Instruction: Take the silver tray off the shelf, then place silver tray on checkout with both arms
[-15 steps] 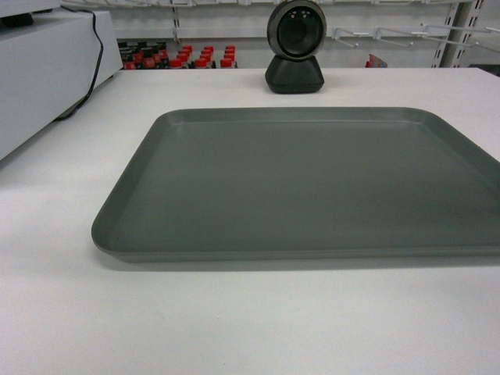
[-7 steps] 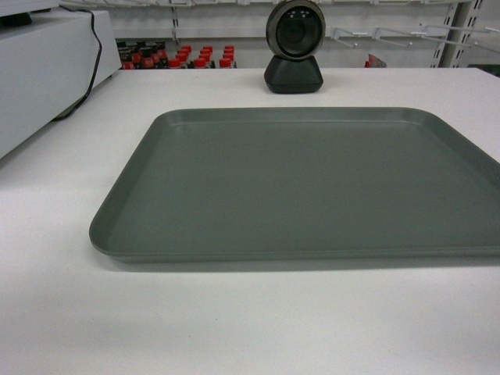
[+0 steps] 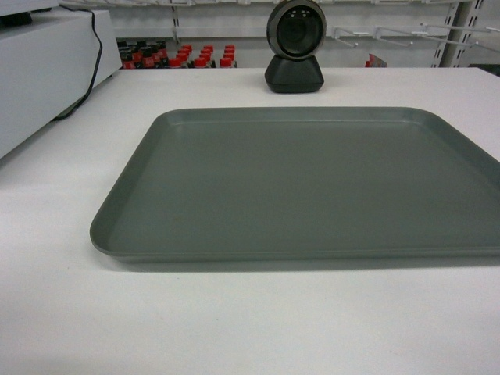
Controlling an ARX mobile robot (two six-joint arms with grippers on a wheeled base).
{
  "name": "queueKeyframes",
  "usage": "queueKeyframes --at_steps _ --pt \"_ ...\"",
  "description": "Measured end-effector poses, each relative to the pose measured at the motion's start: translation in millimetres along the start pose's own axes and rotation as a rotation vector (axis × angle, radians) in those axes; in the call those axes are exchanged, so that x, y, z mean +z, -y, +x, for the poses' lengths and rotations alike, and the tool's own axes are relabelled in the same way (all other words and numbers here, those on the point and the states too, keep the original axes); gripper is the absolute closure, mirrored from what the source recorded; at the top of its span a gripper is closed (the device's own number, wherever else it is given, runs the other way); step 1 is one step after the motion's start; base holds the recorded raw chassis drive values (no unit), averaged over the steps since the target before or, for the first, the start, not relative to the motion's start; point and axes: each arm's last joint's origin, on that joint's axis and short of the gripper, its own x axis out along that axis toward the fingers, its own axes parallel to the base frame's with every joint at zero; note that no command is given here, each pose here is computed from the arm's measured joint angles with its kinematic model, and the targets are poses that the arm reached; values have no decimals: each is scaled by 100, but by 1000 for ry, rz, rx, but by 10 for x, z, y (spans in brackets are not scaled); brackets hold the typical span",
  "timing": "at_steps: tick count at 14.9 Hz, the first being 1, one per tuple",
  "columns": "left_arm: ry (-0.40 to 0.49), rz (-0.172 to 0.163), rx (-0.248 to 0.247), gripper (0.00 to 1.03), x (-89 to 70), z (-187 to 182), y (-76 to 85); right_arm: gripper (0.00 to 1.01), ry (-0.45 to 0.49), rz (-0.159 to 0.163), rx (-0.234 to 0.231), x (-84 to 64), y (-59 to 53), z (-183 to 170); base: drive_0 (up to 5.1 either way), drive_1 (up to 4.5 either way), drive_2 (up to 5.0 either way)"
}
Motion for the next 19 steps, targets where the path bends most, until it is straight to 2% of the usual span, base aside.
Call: queueKeyframes --at_steps 2,3,4,5,6,10,11,15,16,17,19 --pt "-4 0 0 101 -68 -38 -19 99 12 0 0 -44 0 -44 0 0 0" --pt "-10 1 -25 101 -155 -90 -62 99 24 0 0 -96 0 -98 0 0 0" --pt "-5 0 16 101 -231 -151 -160 99 20 0 0 -197 1 -157 0 0 0" --pt "-5 1 -9 101 -372 -267 -145 99 19 0 0 -340 1 -267 0 0 0" --pt "-7 1 -9 101 -413 -299 -146 99 15 0 0 -384 1 -297 0 0 0" --pt "20 1 -9 101 -519 -386 -148 99 44 0 0 -490 2 -382 0 0 0" --pt "2 1 -9 101 -545 -401 -149 99 26 0 0 -513 2 -395 0 0 0" --pt "3 1 -9 101 -548 -450 -149 99 21 0 0 -523 2 -449 0 0 0" --pt "-50 1 -9 101 -610 -515 -151 99 -20 0 1 -578 2 -520 0 0 0" --pt "0 1 -8 101 -572 -553 -151 99 41 0 0 -526 2 -550 0 0 0" --pt "-12 2 -9 101 -584 -551 -151 99 16 0 -1 -551 2 -548 0 0 0"
